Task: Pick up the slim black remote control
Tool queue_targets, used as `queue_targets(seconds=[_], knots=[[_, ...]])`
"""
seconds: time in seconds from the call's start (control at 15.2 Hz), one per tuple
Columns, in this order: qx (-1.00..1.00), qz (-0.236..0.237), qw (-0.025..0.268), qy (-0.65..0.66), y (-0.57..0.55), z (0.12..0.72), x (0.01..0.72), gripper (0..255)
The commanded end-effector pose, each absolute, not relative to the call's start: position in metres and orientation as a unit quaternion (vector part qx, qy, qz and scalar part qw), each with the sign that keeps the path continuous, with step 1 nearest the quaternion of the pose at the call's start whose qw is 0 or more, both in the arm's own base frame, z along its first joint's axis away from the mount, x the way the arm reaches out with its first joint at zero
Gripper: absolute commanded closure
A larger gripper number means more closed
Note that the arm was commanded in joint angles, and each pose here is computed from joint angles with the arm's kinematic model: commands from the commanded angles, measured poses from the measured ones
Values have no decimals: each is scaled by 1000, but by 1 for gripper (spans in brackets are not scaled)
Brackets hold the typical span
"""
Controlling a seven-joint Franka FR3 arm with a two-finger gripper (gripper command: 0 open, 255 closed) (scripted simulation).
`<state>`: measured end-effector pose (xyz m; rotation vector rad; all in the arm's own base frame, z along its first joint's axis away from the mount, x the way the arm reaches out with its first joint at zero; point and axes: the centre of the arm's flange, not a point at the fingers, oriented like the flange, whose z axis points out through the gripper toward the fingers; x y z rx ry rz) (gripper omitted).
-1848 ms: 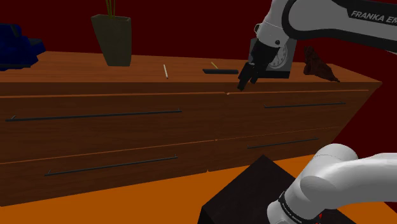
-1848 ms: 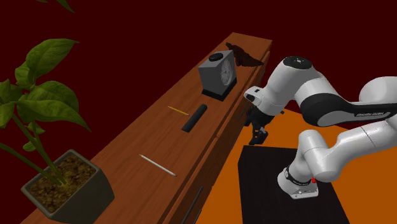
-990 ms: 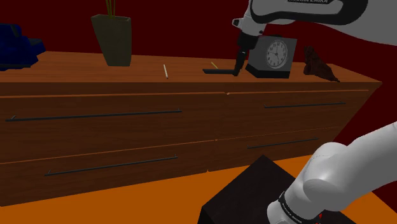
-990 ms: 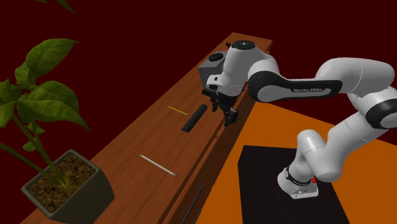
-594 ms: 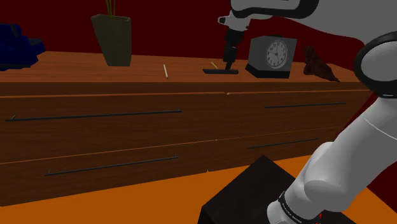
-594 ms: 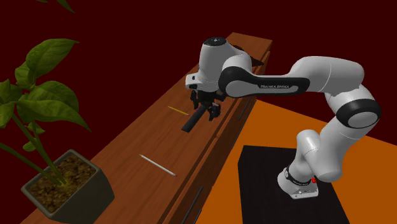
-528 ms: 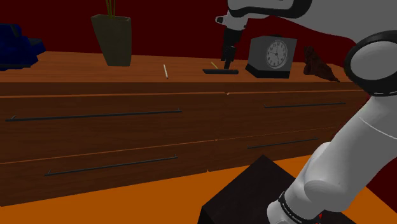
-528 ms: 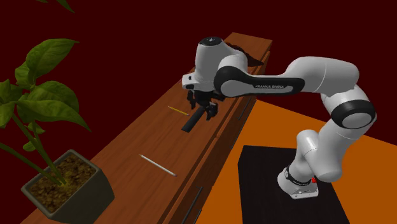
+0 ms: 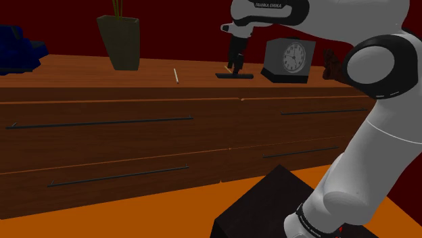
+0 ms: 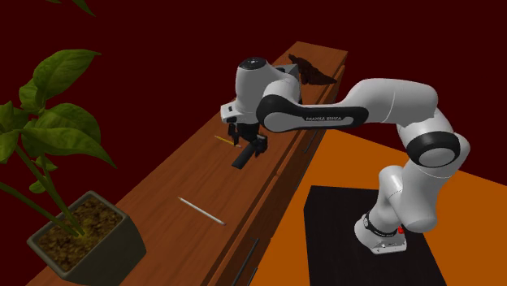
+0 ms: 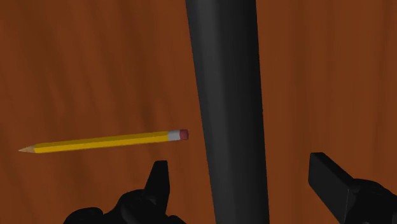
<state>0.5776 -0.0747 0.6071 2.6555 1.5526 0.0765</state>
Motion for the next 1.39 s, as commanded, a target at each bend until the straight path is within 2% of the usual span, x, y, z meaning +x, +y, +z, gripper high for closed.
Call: queue_targets(seconds=[0.0, 0.13, 0.2, 0.79, 1.32], knots=[[862, 25, 32, 505, -73, 596, 577, 0], [862, 25, 32, 505, -73, 593, 577, 0], [862, 25, 32, 505, -74, 593, 577, 255], [862, 25, 32, 505, -73, 593, 577, 255], [862, 25, 32, 505, -73, 635, 577, 255]])
